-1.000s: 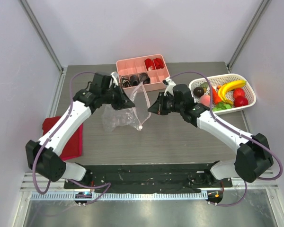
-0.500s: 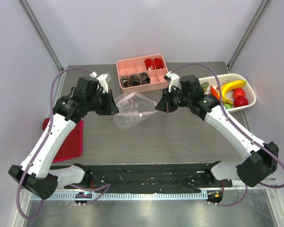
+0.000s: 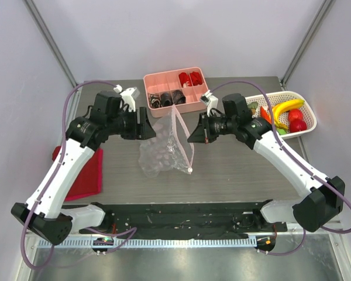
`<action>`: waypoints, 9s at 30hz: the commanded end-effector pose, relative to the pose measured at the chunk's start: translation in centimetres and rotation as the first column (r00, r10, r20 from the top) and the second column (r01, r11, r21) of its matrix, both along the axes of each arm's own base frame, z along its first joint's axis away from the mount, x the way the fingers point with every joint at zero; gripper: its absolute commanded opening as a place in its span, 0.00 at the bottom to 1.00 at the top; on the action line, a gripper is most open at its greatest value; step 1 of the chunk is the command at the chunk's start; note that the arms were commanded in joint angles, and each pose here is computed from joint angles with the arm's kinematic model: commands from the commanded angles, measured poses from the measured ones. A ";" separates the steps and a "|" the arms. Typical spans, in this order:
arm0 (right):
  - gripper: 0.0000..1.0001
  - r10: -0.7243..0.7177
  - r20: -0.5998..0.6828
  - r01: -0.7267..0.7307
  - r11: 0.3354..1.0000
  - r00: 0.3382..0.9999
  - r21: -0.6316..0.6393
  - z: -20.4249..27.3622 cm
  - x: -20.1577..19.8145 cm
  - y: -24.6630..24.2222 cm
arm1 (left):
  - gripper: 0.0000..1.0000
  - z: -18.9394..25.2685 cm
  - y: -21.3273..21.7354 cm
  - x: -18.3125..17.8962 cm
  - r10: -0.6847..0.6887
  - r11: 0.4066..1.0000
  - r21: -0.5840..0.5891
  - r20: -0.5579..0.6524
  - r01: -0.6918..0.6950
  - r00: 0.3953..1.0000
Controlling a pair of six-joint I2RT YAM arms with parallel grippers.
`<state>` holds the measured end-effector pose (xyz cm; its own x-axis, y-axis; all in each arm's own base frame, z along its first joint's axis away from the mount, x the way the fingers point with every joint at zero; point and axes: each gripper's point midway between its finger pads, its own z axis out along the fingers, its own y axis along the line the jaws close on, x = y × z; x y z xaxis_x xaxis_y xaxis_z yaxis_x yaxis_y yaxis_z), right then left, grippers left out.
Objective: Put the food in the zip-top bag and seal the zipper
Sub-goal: Open the zipper of the food storage bag, then pick up the fake fruit from the bin, then place the fake fruit in the zipper food storage bag, then pick up the fake fruit from the bin.
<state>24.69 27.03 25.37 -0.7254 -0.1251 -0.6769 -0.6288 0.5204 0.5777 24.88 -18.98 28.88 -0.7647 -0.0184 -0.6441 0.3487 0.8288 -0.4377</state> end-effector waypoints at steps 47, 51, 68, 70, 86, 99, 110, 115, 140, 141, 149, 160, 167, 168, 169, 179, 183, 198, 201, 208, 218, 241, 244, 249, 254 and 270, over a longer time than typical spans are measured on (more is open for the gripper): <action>0.23 -0.076 -0.054 0.074 0.996 0.996 -0.039 -1.3 5.3 -2.6 | 0.00 0.4 -5.9 3.4 -0.165 0.979 0.114 -0.041 0.168 0.985; 0.47 -0.137 0.009 0.137 0.989 0.991 -0.051 0.1 6.2 -5.5 | 0.00 -0.1 -6.1 3.9 -0.151 0.986 0.053 -0.074 0.155 0.986; 0.80 -0.626 0.312 0.697 0.671 0.715 -0.251 2.8 13.9 -33.8 | 0.00 0.0 -7.0 3.9 -0.150 0.989 -0.035 -0.103 0.147 0.983; 0.80 -0.646 0.324 0.723 0.618 0.691 -0.308 2.3 14.5 -36.5 | 0.00 0.0 -6.9 3.9 -0.149 0.989 -0.034 -0.102 0.146 0.984; 0.72 -0.814 0.262 0.825 0.396 0.519 -0.402 -7.3 22.8 -43.7 | 0.00 0.4 -7.1 4.0 -0.151 0.988 -0.045 -0.102 0.147 0.983; 0.81 -0.933 0.296 0.920 0.081 0.205 -0.384 -11.6 27.3 -45.6 | 0.00 -0.8 -7.0 4.4 -0.137 0.990 -0.041 -0.143 0.133 0.980; 0.76 -0.950 0.296 0.914 -0.033 0.097 -0.405 -14.9 28.4 -46.3 | 0.00 -1.6 -6.6 4.9 -0.121 0.992 -0.041 -0.170 0.115 0.978; 0.65 -0.955 0.277 0.917 -0.017 0.103 -0.399 -15.0 28.6 -46.0 | 0.00 -1.8 -6.5 5.0 -0.120 0.993 -0.040 -0.181 0.114 0.976; 0.01 -0.908 0.183 0.899 0.405 0.376 0.166 6.5 25.6 -36.3 | 0.00 -0.1 -6.7 4.8 -0.135 0.973 -0.213 -0.231 0.085 0.964; 0.01 -0.898 0.196 0.873 0.432 0.394 0.228 9.0 24.7 -35.1 | 0.00 0.6 -6.8 5.1 -0.142 0.966 -0.244 -0.214 0.087 0.967; 0.01 -0.806 0.288 0.565 0.575 0.517 0.592 20.5 18.8 -23.7 | 0.00 4.0 -8.3 5.0 -0.167 0.909 -0.411 -0.214 0.067 0.962; 0.01 -0.542 0.449 0.053 0.678 0.711 0.733 28.3 6.7 -8.3 | 0.00 4.6 -8.8 5.4 -0.256 0.803 -0.595 -0.367 -0.014 0.894; 0.01 -0.386 0.523 -0.133 0.695 0.760 0.707 29.2 0.8 -2.0 | 0.00 4.2 -8.9 5.0 -0.272 0.797 -0.604 -0.388 -0.020 0.881; 0.01 -0.370 0.522 -0.139 0.699 0.769 0.701 28.6 0.5 -1.4 | 0.00 4.2 -8.9 4.9 -0.274 0.797 -0.604 -0.389 -0.019 0.879; 0.01 -0.353 0.519 -0.146 0.702 0.779 0.697 28.2 0.1 -0.9 | 0.00 4.2 -8.8 5.0 -0.274 0.797 -0.604 -0.387 -0.018 0.881; 0.01 -0.168 0.532 -0.211 0.788 0.830 0.578 20.6 -1.6 4.1 | 0.00 4.7 -8.9 4.2 -0.316 0.784 -0.621 -0.382 0.012 0.868; 0.01 -0.134 0.510 -0.195 0.819 0.849 0.539 17.5 -1.2 4.5 | 0.00 4.5 -8.9 4.0 -0.326 0.782 -0.623 -0.388 0.015 0.862; 0.01 -0.066 0.567 -0.311 0.782 0.821 0.540 18.2 -2.4 5.5 | 0.00 4.4 -9.1 3.7 -0.372 0.762 -0.647 -0.397 0.031 0.839; 0.01 -0.045 0.625 -0.332 0.816 0.779 0.473 16.2 -2.3 5.4 | 0.00 4.7 -9.1 3.3 -0.383 0.756 -0.653 -0.397 0.036 0.834; 0.01 -0.031 0.757 -0.311 0.900 0.653 0.305 13.2 -1.4 4.1 | 0.00 5.0 -8.8 2.0 -0.427 0.743 -0.666 -0.400 0.063 0.811; 0.01 0.125 0.897 -0.308 0.951 0.423 0.013 9.8 -0.2 2.9 | 0.00 5.4 -8.3 1.4 -0.449 0.738 -0.669 -0.396 0.083 0.801; 0.91 0.300 0.925 -0.304 0.926 0.233 -0.224 9.8 -2.2 0.9 | 0.00 4.6 -8.0 0.9 -0.455 0.754 -0.653 -0.436 0.075 0.777; 0.90 0.304 0.920 -0.320 0.922 0.248 -0.218 9.8 -2.9 0.7 | 0.00 4.6 -8.1 1.1 -0.458 0.751 -0.656 -0.437 0.074 0.774; 0.86 0.413 0.895 -0.403 0.857 0.170 -0.320 7.9 -5.0 0.3 | 0.00 4.8 -8.1 1.1 -0.462 0.747 -0.660 -0.431 0.078 0.775; 0.79 0.465 0.862 -0.362 0.853 0.201 -0.376 6.3 -3.8 0.0 | 0.00 4.8 -7.9 0.8 -0.459 0.750 -0.655 -0.414 0.092 0.786; 0.84 -0.263 0.362 0.321 0.940 0.894 -0.111 2.7 10.7 -15.8 | 0.00 2.6 -6.6 2.9 -0.204 0.918 -0.384 -0.251 0.097 0.946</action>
